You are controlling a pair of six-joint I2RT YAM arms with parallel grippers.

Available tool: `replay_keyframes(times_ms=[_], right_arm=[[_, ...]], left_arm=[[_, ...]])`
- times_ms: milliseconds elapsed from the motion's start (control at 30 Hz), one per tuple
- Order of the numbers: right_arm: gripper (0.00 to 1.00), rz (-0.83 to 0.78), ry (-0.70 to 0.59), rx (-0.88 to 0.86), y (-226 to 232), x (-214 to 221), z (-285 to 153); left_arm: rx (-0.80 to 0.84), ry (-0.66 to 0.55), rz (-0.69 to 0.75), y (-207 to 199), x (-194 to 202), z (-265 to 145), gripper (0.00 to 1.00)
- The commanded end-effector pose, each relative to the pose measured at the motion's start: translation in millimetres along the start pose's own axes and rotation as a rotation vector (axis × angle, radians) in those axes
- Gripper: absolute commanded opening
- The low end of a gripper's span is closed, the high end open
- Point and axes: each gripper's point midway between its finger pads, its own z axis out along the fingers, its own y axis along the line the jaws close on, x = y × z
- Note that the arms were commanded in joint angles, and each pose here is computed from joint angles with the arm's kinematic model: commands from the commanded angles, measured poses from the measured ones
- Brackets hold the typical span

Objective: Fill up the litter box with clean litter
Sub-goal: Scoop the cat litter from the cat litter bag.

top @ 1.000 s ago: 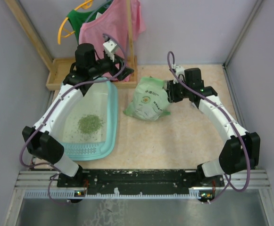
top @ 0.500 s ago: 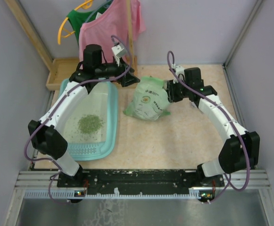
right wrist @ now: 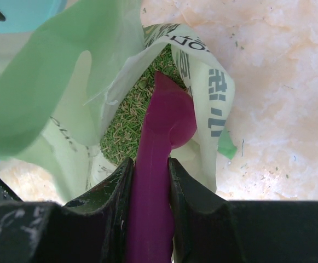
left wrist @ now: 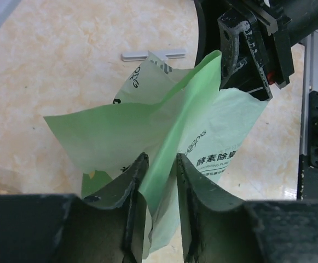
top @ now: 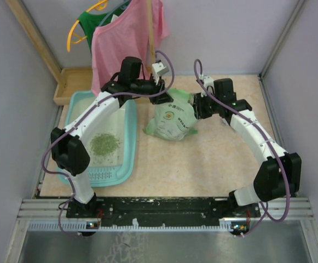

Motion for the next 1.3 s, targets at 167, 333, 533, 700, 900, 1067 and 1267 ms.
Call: replay_keyframes(times_ms=[167, 333, 533, 700, 900, 1067, 1267], right_arm=[[0.00, 0.059, 0.134, -0.090, 19.7, 31.0, 4.1], [0.00, 0.041, 0.157, -0.034, 10.9, 33.2, 2.9], [0.00, 0.036, 0.255, -0.024, 5.4, 58.9, 15.8], [0.00, 0.042, 0.254, -0.194, 40.6, 56.7, 16.1], [0.00, 0.085, 0.245, -0.408, 75.8, 52.0, 9.8], [0.00, 0.099, 0.196, -0.543, 99.7, 39.8, -4.3], [0.00, 0.088, 0.162, -0.421, 81.0, 36.7, 0.5]], left_arm=[[0.062, -0.034, 0.035, -10.5, -20.0, -3.7, 0.00], [0.040, -0.041, 0.037, -8.1, -24.6, 0.5, 0.00], [0.011, -0.047, 0.064, -8.7, -35.7, 7.2, 0.00], [-0.002, -0.032, 0.066, -9.9, -29.4, 12.4, 0.00], [-0.033, -0.056, 0.084, -10.1, -34.3, 11.3, 0.00], [-0.062, -0.104, 0.118, -11.6, -56.8, 1.9, 0.00], [-0.083, -0.158, 0.161, -15.6, -88.0, -5.1, 0.00]])
